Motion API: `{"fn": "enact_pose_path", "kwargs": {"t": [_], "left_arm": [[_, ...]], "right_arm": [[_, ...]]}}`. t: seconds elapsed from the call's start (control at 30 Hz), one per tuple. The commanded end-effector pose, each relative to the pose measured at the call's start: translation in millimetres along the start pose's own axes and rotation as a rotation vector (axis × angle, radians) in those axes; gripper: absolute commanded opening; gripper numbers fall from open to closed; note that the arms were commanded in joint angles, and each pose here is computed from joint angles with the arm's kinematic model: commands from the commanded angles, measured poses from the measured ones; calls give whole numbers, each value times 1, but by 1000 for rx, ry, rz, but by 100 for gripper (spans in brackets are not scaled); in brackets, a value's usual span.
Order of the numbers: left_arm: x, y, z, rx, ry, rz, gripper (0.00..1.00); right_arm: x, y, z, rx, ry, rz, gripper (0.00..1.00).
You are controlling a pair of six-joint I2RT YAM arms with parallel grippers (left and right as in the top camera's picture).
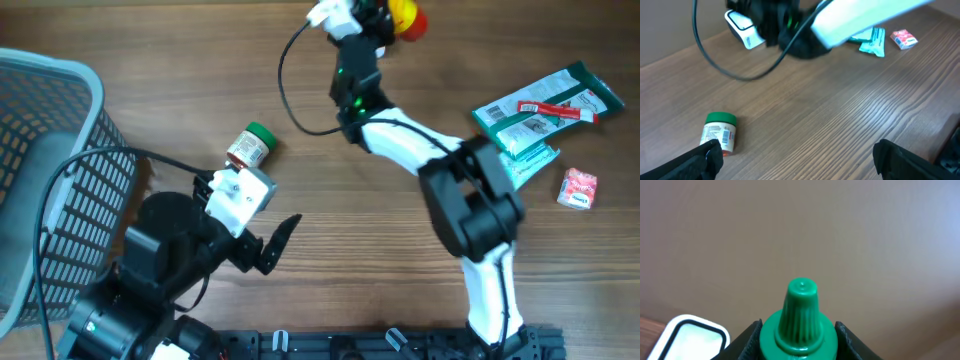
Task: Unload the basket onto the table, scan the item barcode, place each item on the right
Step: 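Hold the sauce bottle under the scanner window with the right gripper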
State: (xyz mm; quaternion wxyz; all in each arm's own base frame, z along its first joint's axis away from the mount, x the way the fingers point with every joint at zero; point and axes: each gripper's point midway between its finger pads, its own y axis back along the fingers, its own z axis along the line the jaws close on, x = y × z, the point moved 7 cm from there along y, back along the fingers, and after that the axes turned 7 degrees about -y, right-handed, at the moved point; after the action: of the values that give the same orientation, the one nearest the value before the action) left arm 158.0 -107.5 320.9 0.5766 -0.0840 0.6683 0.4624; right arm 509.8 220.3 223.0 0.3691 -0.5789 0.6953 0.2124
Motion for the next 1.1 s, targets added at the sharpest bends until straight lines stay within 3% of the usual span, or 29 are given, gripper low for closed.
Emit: {"fn": "enact_pose_path", "kwargs": {"t": [0.0, 0.13, 0.33, 0.53, 0.77, 1.07], "left_arm": [[-1, 3, 1, -5, 21, 4, 100], [0, 3, -5, 49, 24, 4, 100], [2, 2, -6, 57, 27, 20, 100], [3, -5, -4, 62, 32, 47, 100], [3, -6, -4, 62, 32, 48, 100], [5, -14, -3, 69, 39, 80, 100]], "right_arm": [[0, -6, 21, 50, 257, -15, 4], [-6, -18, 37, 54, 258, -49, 4], [-5, -18, 68, -132, 337, -176, 5], [25, -26, 89, -162, 382, -130, 5], [22, -55, 91, -140, 318, -104, 5], [27, -59, 89, -153, 313, -102, 5]]}}
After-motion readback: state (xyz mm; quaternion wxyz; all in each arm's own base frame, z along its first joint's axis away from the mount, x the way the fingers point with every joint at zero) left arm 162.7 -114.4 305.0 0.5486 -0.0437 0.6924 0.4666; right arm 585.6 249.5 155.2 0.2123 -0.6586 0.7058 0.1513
